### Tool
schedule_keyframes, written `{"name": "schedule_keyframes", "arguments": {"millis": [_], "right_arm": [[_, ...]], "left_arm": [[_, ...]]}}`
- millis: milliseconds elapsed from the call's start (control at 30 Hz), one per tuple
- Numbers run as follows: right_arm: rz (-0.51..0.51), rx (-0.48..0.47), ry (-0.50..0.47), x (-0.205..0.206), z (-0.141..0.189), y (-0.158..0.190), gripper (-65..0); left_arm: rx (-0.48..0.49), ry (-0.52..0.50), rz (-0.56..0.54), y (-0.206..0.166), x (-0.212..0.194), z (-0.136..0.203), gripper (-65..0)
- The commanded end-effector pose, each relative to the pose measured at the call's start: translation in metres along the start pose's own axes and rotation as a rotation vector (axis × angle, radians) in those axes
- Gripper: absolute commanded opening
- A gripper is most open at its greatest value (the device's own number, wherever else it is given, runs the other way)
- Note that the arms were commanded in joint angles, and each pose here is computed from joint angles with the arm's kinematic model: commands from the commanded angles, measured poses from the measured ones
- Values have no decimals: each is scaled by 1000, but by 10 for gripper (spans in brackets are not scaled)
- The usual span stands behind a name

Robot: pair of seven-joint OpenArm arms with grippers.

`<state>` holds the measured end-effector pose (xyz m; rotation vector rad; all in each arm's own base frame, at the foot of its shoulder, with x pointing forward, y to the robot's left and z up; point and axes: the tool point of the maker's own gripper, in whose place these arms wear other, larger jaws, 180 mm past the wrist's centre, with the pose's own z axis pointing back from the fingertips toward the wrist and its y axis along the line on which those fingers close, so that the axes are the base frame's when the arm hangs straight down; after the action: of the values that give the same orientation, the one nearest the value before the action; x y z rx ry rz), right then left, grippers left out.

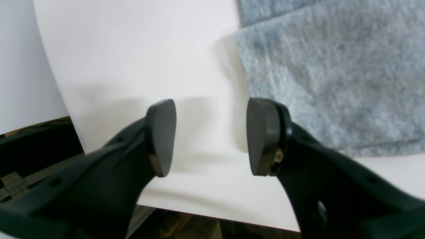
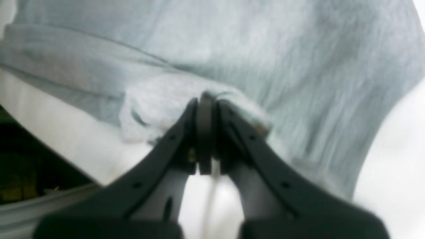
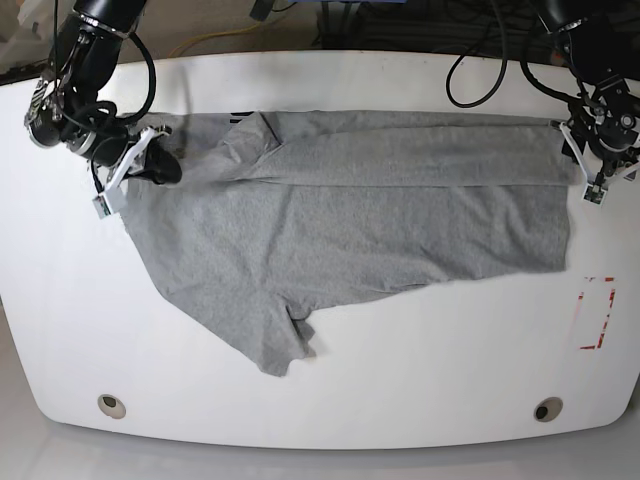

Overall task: Fold the T-shirt properly
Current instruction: 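Regrasp the folded shirt edge with both grippers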

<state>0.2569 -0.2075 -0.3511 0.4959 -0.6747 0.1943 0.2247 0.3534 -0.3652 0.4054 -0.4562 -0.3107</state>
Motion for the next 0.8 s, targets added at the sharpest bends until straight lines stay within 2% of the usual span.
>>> {"name": "schedule_keyframes", "arguments": {"millis": [0,100,167,400,500,567,667,767], "right_arm": [[26,-8,-35,21,-1,-7,-650],[52,-24,-36,40,-9,-13,-650],[84,-50,-18,48,-10,-20,-612],[181,-220,86,54,4,-54,-270],[215,-260,100,55,16,-60,-178],[231,-293,114,45,28,-61,-146],[242,-355,118,34,48,-63,-141],[230,-427,174,11,64,-73,-141]], "left_arm": [[36,-24,-4,13,8,5,-332],[37,-27,-3,14,9,5,-332],[36,-27,-4,13,9,5,-332],[35,-32,-6,13,11,5,-331],[45,-57,3,17,22,6,-328],[54,-71,8,21,28,7,-326],[64,-89,8,24,34,10,-325],[78,-126,5,27,44,19,-307]]}}
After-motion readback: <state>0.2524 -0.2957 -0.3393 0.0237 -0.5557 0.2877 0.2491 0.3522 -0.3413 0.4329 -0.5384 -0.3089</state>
